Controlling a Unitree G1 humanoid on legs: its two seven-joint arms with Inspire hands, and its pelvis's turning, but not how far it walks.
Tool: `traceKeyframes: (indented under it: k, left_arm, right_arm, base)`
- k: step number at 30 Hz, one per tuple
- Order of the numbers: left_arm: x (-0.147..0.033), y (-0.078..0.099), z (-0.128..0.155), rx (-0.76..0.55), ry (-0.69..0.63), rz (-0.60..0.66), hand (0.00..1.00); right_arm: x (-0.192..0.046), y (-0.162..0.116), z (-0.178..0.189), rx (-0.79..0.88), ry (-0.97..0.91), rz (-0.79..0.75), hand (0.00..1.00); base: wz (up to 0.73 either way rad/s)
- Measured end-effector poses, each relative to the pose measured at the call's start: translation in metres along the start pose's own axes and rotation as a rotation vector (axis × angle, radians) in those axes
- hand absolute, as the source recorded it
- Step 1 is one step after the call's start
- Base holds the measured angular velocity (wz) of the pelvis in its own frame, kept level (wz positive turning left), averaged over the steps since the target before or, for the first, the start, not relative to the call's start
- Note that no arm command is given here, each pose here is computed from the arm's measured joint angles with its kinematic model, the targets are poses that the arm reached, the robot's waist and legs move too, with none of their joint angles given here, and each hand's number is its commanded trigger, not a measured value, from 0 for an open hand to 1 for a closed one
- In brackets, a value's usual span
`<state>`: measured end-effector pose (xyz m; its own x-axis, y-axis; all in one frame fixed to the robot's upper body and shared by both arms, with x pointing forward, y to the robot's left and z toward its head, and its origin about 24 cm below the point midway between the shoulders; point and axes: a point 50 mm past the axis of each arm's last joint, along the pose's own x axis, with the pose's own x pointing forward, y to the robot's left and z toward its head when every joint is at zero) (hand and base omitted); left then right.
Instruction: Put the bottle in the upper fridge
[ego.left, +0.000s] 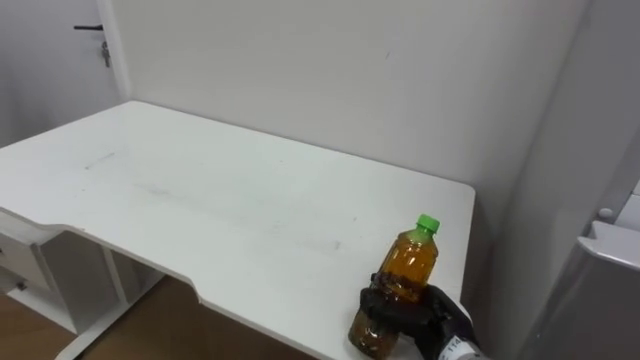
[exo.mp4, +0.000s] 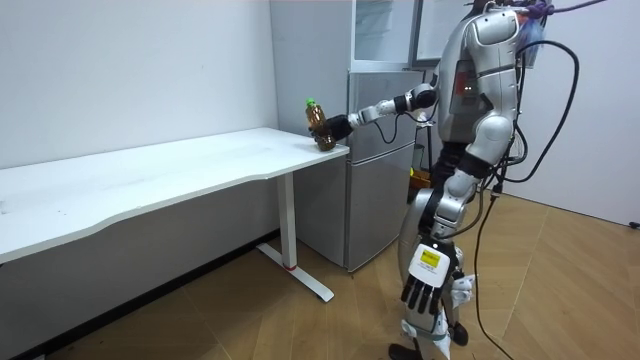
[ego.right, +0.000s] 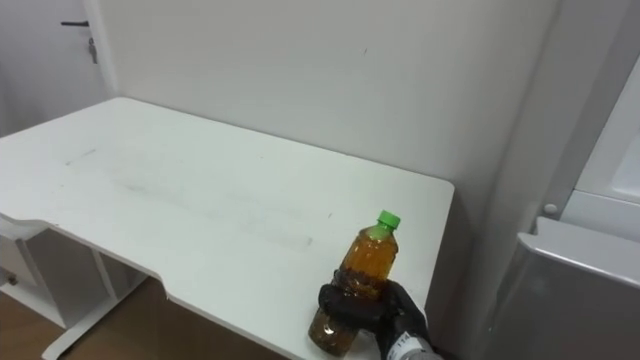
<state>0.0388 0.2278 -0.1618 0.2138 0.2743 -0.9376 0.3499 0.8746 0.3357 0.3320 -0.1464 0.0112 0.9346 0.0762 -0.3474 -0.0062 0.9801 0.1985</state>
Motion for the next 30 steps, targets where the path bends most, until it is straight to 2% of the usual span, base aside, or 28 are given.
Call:
traceKeyframes:
  k: [13, 21, 30]
  left_arm:
    - [0.0, 0.003, -0.005, 0.045, 0.027, 0.016, 0.0]
    - [0.001, 0.006, -0.005, 0.027, 0.03, 0.032, 0.0]
    - [0.0, 0.01, -0.015, -0.014, 0.048, 0.068, 0.0]
  right_arm:
    - [-0.001, 0.007, 0.006, -0.023, 0.001, 0.037, 1.0]
    - [-0.016, 0.03, 0.062, -0.062, -0.234, 0.178, 1.0]
    - [-0.049, 0.031, 0.124, -0.183, -0.498, 0.236, 1.0]
  base:
    - [0.0]
    - [0.0]
    - [-0.06]
